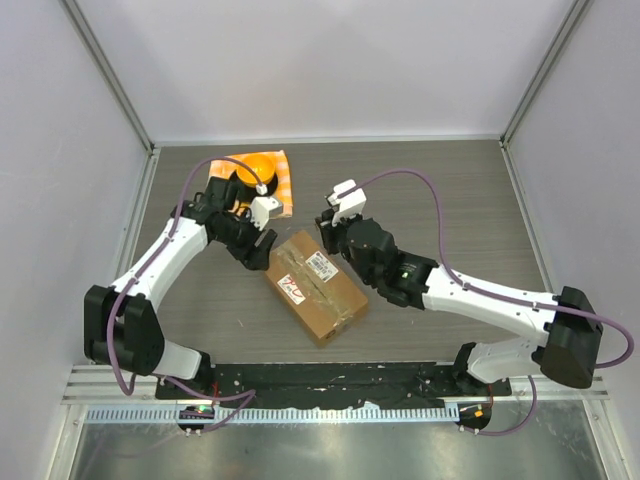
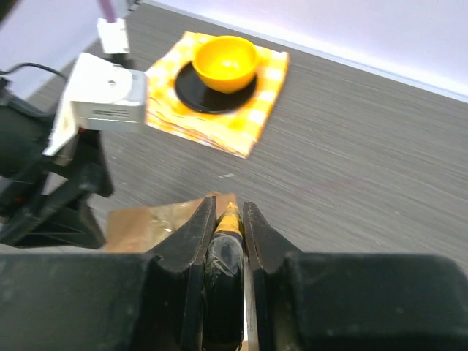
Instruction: Unpack the express box
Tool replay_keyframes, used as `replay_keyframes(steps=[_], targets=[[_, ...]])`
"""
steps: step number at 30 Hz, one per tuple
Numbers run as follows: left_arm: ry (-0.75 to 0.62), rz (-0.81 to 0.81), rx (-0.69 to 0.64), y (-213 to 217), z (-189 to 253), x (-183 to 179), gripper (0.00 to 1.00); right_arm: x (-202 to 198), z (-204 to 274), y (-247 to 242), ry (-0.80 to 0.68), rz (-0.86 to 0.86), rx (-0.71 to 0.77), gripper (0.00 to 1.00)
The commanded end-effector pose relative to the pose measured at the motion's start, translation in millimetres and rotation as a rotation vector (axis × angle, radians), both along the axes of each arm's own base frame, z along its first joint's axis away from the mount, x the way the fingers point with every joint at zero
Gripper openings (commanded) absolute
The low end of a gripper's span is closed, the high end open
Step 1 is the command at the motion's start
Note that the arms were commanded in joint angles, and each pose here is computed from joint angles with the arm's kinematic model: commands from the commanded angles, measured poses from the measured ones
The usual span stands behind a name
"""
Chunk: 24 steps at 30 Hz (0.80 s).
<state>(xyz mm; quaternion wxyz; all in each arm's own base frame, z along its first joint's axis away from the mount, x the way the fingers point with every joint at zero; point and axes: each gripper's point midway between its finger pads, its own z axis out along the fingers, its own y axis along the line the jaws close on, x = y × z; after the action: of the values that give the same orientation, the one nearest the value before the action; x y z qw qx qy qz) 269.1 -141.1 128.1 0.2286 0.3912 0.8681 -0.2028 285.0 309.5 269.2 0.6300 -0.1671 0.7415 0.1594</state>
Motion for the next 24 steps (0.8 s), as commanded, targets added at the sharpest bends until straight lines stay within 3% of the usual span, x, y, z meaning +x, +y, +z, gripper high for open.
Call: replay_keyframes(steps=[1,8,17,24], targets=[[-0.064,0.03,-0.062,-9,15,15,0.69,-2,34,39,-0.095,0.141,0.149,0.01],[-0.077,0.077,-0.031,-3,-2,32,0.72,-9,25,75,-0.124,0.297,0.165,0.01],[0.064,0.133,-0.088,4,-27,46,0.62,15,-16,80,-0.05,0.305,0.157,0.01],[0.065,0.126,-0.119,4,-23,42,0.59,26,-23,75,-0.036,0.313,0.176,0.01]])
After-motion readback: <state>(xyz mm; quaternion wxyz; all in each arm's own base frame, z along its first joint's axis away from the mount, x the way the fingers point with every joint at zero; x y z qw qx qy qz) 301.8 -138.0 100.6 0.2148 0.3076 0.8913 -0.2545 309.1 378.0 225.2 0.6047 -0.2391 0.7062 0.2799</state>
